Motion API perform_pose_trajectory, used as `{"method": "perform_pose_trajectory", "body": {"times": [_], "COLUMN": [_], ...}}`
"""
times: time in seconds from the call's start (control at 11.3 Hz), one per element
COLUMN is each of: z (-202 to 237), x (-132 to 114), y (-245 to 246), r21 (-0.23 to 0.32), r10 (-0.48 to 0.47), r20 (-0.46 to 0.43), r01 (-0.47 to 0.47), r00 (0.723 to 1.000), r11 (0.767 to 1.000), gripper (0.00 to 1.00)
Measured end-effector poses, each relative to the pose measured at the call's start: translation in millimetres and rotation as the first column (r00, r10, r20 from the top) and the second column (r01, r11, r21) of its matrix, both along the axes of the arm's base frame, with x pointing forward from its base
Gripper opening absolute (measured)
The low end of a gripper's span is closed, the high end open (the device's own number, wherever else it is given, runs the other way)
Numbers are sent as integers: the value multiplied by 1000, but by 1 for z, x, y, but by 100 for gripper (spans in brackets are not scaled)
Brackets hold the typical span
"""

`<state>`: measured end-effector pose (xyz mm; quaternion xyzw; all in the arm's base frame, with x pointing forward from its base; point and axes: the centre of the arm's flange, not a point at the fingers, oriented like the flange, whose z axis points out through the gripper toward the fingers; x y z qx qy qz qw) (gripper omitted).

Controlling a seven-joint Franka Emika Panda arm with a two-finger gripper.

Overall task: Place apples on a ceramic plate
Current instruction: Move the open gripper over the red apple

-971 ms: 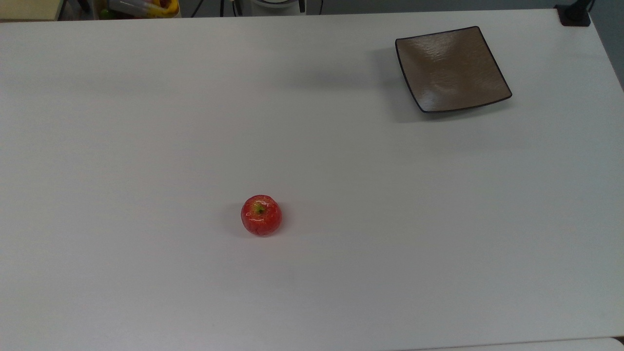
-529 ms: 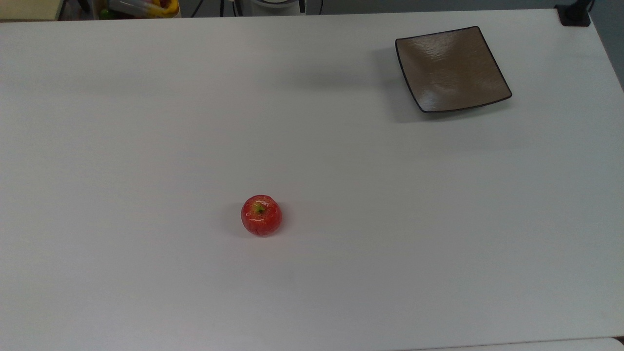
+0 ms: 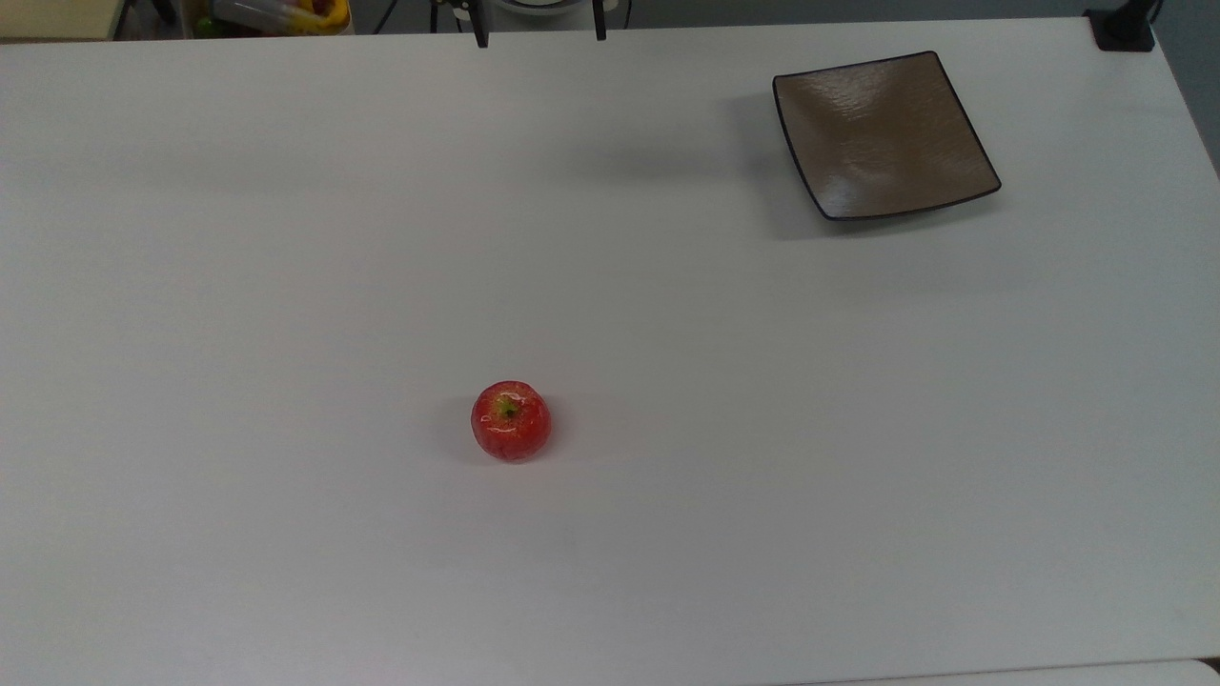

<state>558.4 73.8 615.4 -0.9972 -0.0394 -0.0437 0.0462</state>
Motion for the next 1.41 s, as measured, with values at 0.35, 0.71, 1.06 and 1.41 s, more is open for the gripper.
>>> {"method": "perform_pose_trajectory", "body": {"times": [0.35, 0.71, 1.06, 1.41], "z": [10, -18, -104, -167], "x": [35, 99, 158, 184], "y": [12, 9, 5, 4], "r21": [-10, -28, -45, -66], "r10": [10, -11, -22, 7], "r20": [42, 104, 176, 200], "r01": [-10, 14, 30, 7], "r00": [999, 994, 984, 980], "r11": [1000, 1000, 999, 998], "gripper": [100, 100, 100, 100]}}
